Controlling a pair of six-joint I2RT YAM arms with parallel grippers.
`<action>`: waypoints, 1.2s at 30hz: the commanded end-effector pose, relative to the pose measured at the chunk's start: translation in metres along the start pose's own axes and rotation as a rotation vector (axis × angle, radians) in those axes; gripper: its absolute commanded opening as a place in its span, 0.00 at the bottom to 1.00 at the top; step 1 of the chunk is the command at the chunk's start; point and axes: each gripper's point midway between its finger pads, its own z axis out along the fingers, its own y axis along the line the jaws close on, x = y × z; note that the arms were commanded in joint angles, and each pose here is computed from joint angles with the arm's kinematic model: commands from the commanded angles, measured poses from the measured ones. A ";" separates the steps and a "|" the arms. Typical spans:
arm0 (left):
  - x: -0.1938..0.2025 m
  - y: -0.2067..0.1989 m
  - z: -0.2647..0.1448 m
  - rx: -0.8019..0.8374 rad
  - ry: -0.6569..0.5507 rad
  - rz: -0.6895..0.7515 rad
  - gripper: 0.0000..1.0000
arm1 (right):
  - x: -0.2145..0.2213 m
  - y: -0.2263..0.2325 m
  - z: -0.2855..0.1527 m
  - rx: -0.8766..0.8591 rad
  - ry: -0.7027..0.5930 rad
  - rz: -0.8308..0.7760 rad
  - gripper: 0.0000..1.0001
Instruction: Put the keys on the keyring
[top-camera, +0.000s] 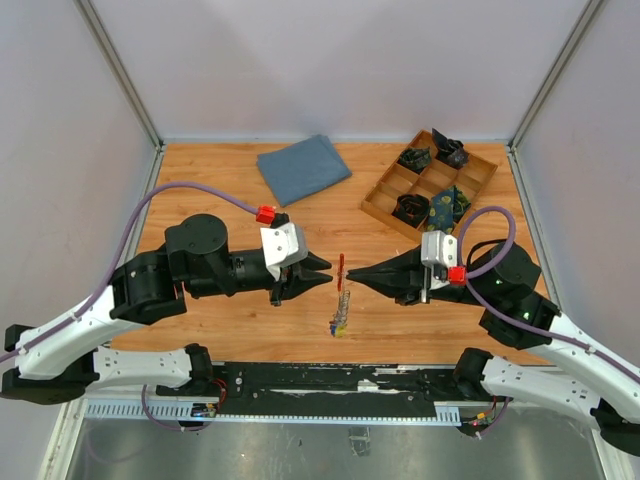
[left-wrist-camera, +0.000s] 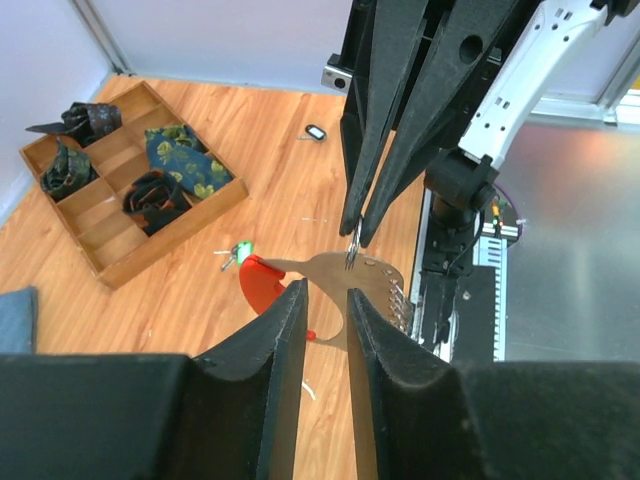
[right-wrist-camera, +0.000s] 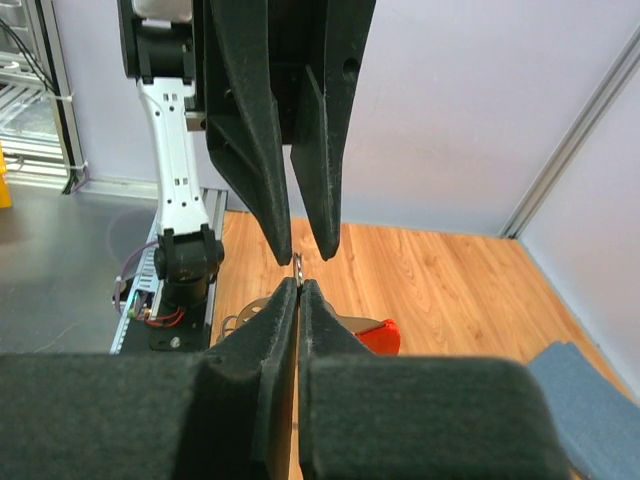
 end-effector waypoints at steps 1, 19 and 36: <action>-0.022 -0.003 -0.003 0.008 -0.109 -0.011 0.29 | -0.037 0.003 0.000 -0.013 -0.138 -0.079 0.00; -0.029 -0.010 0.009 0.054 -0.134 -0.012 0.35 | -0.037 0.003 0.002 -0.016 -0.135 -0.063 0.00; -0.027 -0.008 0.015 0.053 -0.103 0.004 0.09 | -0.028 0.004 0.001 -0.024 -0.087 -0.060 0.00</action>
